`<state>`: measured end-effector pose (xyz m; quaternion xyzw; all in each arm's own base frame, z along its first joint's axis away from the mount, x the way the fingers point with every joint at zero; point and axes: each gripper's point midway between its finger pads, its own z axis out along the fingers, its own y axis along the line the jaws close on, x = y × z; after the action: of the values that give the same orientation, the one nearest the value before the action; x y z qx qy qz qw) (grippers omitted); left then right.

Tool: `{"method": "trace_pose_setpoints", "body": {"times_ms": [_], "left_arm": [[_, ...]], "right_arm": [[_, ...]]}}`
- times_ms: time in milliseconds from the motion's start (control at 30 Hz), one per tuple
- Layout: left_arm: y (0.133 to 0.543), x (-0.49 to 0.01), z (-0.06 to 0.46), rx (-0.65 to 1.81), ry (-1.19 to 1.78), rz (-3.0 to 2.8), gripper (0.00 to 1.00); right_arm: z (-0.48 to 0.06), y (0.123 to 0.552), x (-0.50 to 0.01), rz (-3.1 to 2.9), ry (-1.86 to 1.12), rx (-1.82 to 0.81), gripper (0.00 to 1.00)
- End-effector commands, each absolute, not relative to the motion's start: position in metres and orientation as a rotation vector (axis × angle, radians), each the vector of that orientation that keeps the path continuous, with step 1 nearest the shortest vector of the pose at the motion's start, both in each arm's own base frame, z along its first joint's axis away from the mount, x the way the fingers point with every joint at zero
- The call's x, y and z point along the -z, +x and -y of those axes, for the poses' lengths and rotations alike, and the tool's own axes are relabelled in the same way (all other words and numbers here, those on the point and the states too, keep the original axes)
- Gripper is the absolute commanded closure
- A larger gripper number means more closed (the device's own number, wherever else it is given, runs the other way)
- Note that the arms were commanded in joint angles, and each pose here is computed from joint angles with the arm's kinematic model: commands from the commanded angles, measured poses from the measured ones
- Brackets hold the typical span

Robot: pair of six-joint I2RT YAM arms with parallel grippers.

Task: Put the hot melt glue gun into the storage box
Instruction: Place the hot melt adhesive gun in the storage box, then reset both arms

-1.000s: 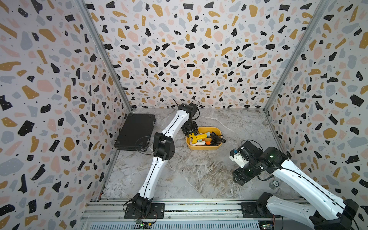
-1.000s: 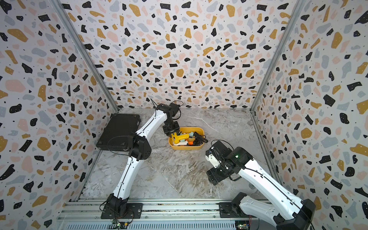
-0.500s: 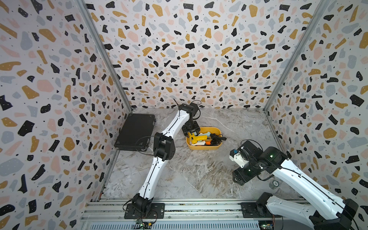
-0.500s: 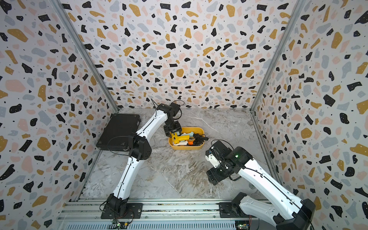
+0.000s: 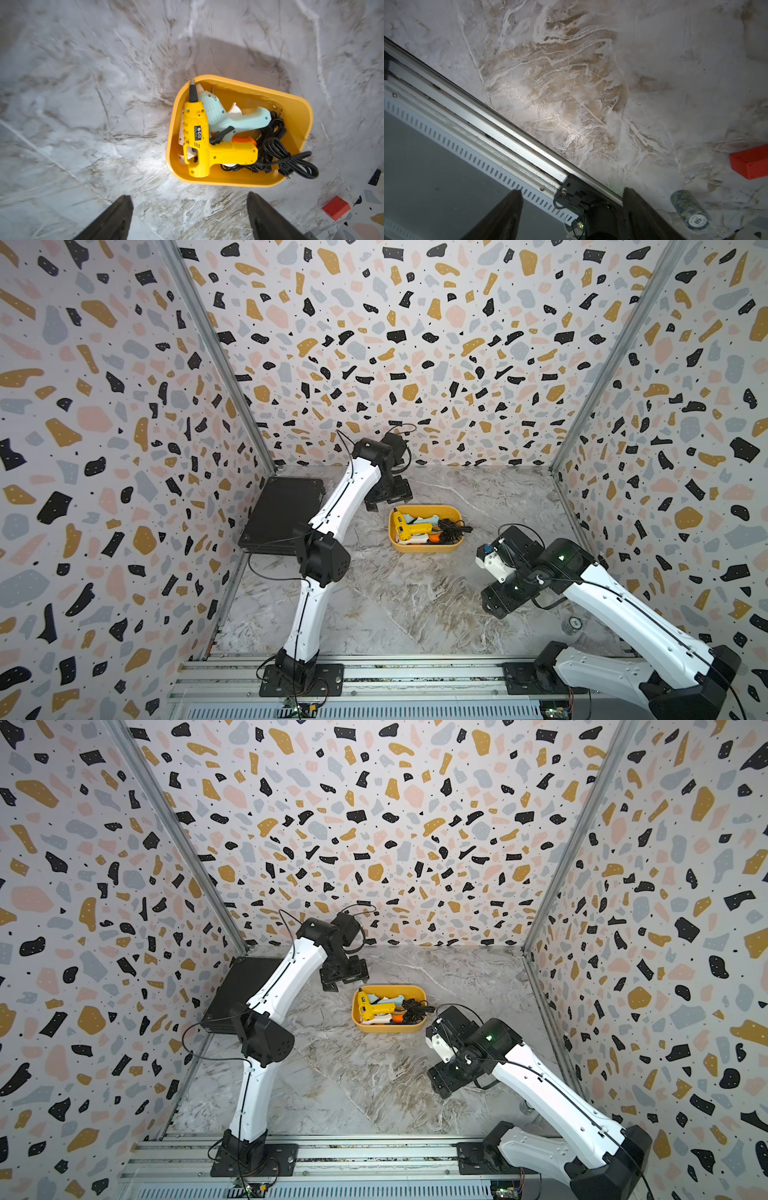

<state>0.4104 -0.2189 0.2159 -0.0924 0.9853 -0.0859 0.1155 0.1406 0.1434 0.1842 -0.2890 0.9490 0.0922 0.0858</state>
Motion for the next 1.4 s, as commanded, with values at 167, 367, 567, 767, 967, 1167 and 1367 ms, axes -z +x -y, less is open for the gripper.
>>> {"method": "trace_pose_setpoints", "body": {"times_ms": [167, 367, 567, 767, 967, 1167, 1367], "left_arm": [[0.371, -0.315, 0.132, 0.066, -0.204, -2.506, 0.09], [0.341, -0.325, 0.066, 0.059, -0.285, -2.29, 0.08], [0.333, -0.308, 0.026, -0.114, -0.261, -2.226, 0.02], [0.311, -0.3, 0.019, -0.328, -0.11, -2.151, 0.0], [0.284, -0.314, 0.009, -0.352, 0.017, -1.907, 0.0], [0.272, -0.287, -0.006, -0.3, -0.062, -1.827, 0.0], [0.289, -0.244, -0.012, -0.27, -0.215, -1.799, 0.0]], "right_arm": [[-0.135, 0.192, -0.235, -2.563, -0.868, -0.053, 0.11], [-0.132, 0.213, -0.25, -2.538, -0.677, -0.101, 0.01], [-0.124, 0.248, -0.237, -2.605, -0.273, -0.284, 0.01], [-0.08, 0.292, -0.238, -2.487, -0.127, 0.06, 0.01], [-0.04, 0.321, -0.253, -2.201, -0.228, 0.438, 0.01], [-0.006, 0.326, -0.221, -2.09, -0.007, 0.495, 0.01], [0.004, 0.352, -0.188, -1.915, 0.082, 0.474, 0.01]]}}
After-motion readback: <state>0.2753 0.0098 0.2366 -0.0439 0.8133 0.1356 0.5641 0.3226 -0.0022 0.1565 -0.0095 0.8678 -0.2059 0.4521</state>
